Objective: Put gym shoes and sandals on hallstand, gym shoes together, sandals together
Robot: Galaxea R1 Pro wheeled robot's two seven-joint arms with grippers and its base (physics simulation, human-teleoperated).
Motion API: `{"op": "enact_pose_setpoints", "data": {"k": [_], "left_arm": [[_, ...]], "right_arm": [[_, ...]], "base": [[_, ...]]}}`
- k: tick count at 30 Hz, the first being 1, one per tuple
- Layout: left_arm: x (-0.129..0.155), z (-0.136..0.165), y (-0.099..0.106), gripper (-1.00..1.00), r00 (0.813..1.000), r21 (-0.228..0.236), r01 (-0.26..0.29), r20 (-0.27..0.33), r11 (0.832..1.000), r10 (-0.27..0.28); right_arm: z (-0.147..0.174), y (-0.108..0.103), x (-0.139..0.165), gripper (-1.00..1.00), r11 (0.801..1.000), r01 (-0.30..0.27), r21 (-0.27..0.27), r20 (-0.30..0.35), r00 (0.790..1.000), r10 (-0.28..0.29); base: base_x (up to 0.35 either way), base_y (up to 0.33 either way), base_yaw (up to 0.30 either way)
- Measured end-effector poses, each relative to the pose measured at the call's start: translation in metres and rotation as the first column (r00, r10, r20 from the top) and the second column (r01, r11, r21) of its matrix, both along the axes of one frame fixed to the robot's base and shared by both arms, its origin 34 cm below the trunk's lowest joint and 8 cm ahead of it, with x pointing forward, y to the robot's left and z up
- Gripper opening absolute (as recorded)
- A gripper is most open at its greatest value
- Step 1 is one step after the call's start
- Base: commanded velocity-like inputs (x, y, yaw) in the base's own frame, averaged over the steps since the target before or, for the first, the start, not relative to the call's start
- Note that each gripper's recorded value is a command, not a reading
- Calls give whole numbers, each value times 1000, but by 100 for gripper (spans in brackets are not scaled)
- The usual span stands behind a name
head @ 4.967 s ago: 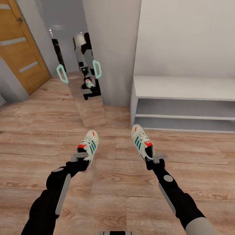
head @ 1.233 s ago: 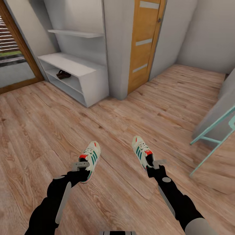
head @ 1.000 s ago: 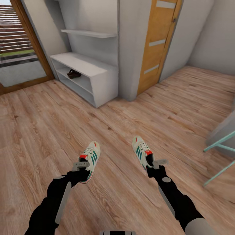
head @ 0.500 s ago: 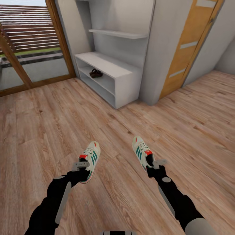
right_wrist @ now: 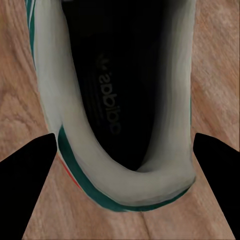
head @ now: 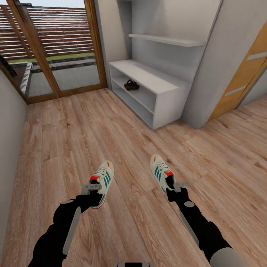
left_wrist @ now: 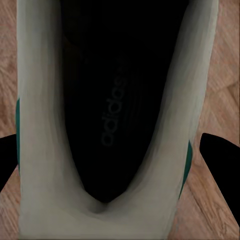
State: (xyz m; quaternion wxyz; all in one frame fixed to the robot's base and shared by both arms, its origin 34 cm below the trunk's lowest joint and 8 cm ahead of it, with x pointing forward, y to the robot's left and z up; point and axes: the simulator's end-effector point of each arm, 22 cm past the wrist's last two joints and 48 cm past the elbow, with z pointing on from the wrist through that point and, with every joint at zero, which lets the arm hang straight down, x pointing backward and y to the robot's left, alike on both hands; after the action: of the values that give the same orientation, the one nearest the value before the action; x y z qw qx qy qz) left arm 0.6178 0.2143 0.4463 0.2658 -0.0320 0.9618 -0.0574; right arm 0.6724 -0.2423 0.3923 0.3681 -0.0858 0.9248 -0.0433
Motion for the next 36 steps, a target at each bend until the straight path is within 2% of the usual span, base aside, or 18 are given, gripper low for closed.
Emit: {"op": "enact_pose_setpoints", "data": {"k": [18,31,36], "left_arm": [[0,0,0,-100,1000,1,1,0,1000,-1],[0,0,-1,-100,1000,1,3,0,1000,-3],[-1,-2,-1,-100,1000,1,4,-3,1000,-4]], "right_arm": [[0,0,0,-100,1000,0,0,0,1000,0],[0,0,0,-100,1000,0,0,0,1000,0],[-2,0,-1,-100,1000,0,0,-3,1000,0]], "base": [[313,175,275],[328,124,35],[331,129,179]]}}
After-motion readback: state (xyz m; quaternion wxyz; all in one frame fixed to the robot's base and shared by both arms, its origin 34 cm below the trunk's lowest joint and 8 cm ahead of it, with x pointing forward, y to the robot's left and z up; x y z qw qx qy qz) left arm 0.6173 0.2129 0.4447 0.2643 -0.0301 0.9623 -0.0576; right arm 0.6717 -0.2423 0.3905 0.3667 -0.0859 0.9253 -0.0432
